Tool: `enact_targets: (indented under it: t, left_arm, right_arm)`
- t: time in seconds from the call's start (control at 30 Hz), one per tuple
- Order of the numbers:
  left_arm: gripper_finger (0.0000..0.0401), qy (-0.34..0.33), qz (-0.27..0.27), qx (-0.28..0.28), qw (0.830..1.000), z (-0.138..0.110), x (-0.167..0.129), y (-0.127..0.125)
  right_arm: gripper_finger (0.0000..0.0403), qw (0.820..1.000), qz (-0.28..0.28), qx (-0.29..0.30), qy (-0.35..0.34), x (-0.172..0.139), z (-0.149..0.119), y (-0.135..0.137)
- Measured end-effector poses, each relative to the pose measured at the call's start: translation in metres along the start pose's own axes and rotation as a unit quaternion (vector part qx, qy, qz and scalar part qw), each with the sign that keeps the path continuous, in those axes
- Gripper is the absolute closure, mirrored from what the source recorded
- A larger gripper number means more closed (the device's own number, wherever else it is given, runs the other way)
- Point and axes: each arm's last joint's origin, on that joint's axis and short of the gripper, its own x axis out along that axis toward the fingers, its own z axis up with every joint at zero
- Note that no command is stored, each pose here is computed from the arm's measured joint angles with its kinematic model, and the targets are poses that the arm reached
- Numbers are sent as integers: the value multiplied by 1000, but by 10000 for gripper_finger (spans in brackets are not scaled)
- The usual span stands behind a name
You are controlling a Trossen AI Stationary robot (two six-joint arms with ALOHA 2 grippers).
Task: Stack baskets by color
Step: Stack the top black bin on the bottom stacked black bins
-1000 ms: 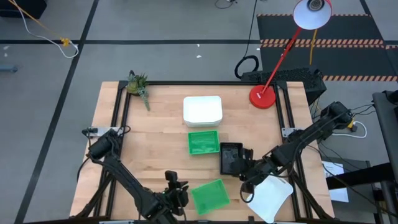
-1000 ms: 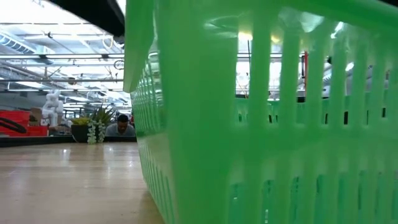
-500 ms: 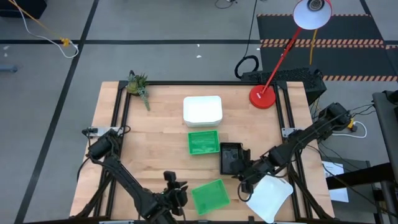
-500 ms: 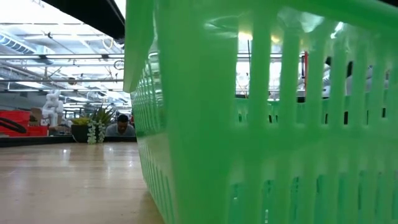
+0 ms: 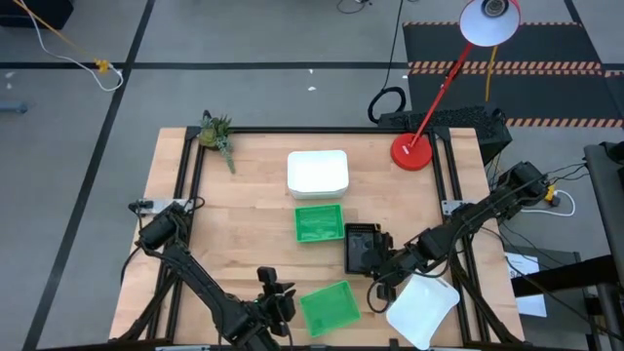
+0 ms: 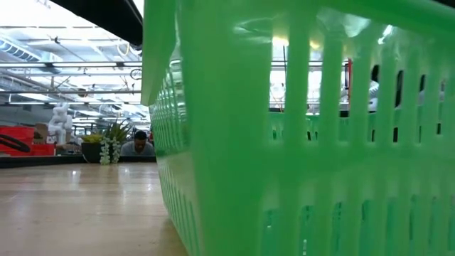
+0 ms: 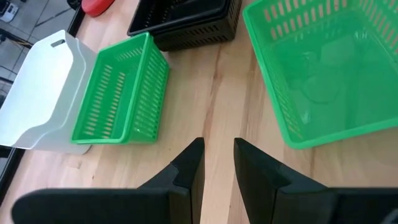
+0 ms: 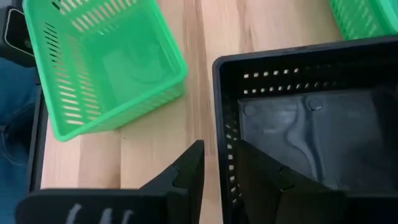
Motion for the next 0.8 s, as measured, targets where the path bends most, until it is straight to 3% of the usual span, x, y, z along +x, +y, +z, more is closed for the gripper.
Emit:
enact_targets:
  t: [0.8]
  left_arm:
    - [316, 0, 0, -3, 1000, 0, 0, 0]
  right_arm:
    - [318, 998, 16, 16, 54, -2, -13, 6]
